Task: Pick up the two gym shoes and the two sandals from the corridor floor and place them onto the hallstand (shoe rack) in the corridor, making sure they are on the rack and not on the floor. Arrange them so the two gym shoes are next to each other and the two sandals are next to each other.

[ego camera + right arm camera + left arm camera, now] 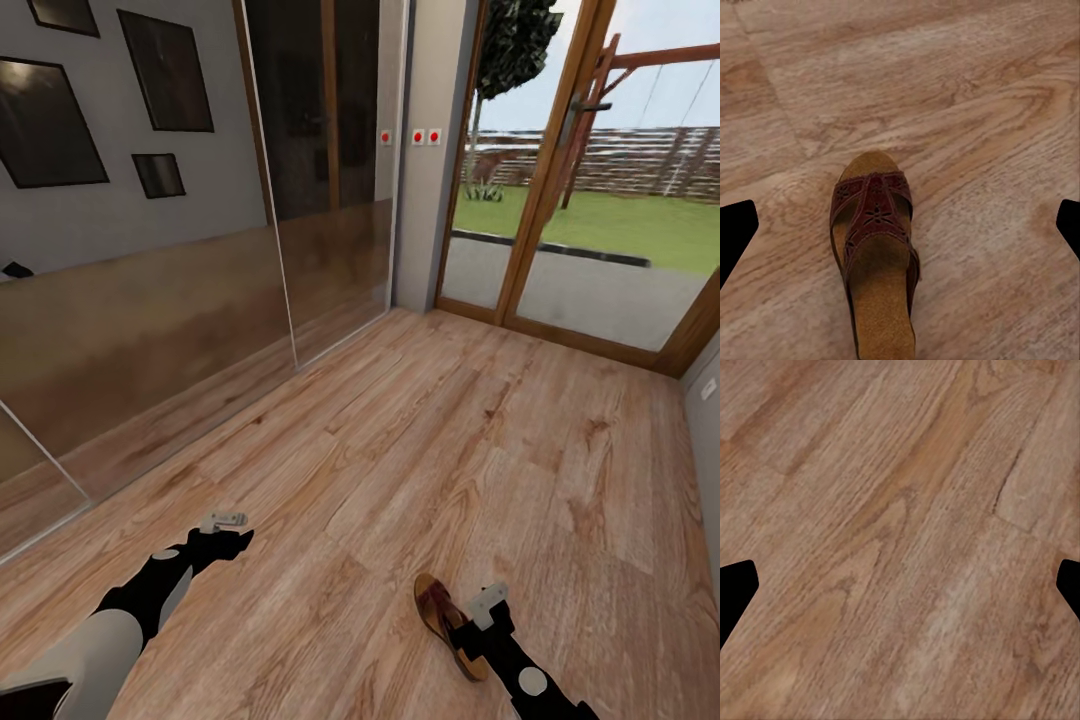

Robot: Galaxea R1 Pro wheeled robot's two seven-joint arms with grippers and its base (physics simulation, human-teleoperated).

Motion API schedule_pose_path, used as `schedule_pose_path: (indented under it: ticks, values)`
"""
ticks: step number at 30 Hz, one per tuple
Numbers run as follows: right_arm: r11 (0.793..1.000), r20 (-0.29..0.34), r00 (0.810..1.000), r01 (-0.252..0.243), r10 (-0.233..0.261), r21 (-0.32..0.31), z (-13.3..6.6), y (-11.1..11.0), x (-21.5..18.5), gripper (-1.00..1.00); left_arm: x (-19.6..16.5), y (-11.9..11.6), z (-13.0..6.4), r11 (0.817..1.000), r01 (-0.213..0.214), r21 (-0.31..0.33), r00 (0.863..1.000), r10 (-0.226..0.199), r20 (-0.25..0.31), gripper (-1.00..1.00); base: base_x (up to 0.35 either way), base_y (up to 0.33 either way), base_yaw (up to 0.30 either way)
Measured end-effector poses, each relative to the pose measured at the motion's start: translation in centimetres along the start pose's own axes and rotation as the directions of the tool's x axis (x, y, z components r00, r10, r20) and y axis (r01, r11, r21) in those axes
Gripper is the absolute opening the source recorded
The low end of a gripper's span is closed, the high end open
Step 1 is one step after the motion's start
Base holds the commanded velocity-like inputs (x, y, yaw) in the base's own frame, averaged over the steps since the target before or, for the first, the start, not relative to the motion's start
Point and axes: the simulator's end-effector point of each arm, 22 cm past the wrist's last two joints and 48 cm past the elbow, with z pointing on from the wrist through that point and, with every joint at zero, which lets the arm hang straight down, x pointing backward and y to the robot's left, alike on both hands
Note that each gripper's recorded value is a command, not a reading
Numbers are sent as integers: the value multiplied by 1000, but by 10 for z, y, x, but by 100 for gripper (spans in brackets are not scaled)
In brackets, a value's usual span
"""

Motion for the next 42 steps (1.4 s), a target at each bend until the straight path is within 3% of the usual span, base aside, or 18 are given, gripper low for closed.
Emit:
schedule_pose_path:
  ticks: [22,33,42]
  values:
    - [1000,-2,1000,-5,5,9,-1,-5,2,100,1,-2,0,1000,0,2,1000,0,0,100,4,0,0]
    - [1000,-13,1000,-20,20,0,-1,3,7,100,0,-6,1,1000,2,7,1000,-2,2,100,0,0,-169]
    - [1000,-21,999,-25,25,-9,-1,9,10,100,0,-12,2,1000,4,14,1000,-4,2,100,124,0,-16]
